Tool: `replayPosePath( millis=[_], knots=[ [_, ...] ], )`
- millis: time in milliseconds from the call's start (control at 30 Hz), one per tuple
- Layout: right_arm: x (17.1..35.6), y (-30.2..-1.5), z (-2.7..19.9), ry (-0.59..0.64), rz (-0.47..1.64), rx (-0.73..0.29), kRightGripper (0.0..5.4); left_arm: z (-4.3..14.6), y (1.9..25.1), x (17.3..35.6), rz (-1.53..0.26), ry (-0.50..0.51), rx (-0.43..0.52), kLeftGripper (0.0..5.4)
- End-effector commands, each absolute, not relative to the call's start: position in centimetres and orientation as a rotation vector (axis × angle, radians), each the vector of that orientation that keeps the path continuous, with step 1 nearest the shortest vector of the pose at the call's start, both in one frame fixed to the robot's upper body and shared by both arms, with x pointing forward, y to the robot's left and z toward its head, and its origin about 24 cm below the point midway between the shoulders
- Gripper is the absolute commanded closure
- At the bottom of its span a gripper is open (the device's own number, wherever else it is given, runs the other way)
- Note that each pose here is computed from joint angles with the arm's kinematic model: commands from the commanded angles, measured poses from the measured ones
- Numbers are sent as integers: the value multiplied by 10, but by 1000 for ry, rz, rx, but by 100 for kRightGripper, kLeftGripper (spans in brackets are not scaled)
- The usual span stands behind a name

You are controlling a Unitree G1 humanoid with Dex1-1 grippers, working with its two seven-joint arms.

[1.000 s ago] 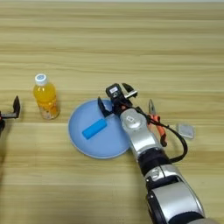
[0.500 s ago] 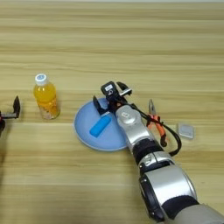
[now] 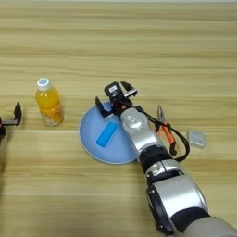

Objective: Move the objects on the table

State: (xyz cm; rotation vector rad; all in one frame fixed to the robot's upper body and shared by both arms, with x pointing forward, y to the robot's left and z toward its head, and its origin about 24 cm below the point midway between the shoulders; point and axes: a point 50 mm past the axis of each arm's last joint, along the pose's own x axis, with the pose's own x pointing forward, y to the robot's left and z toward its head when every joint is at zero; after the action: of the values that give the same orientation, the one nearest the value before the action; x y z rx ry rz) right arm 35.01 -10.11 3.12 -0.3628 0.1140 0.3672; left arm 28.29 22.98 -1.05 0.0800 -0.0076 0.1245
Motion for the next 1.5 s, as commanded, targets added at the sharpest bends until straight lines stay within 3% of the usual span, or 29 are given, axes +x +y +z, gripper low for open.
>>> replayPosePath(
  millis=[33,633,700,767,1233,1500],
  knots=[
    [348,-101,29,122,371,-367,5,-9,229,285,121,-14,82,0],
    [348,-101,31,116,371,-364,5,-9,228,285,120,-13,81,0],
    [323,-97,48,-22,377,-338,5,-11,228,284,120,-9,79,0],
    [306,-97,60,-82,376,-325,5,-11,227,284,120,-6,78,0],
    [282,-99,82,-95,357,-322,5,-11,228,284,121,-6,78,0],
    [266,-104,76,-52,344,-303,5,-11,227,284,121,-6,77,0]
  ],
)
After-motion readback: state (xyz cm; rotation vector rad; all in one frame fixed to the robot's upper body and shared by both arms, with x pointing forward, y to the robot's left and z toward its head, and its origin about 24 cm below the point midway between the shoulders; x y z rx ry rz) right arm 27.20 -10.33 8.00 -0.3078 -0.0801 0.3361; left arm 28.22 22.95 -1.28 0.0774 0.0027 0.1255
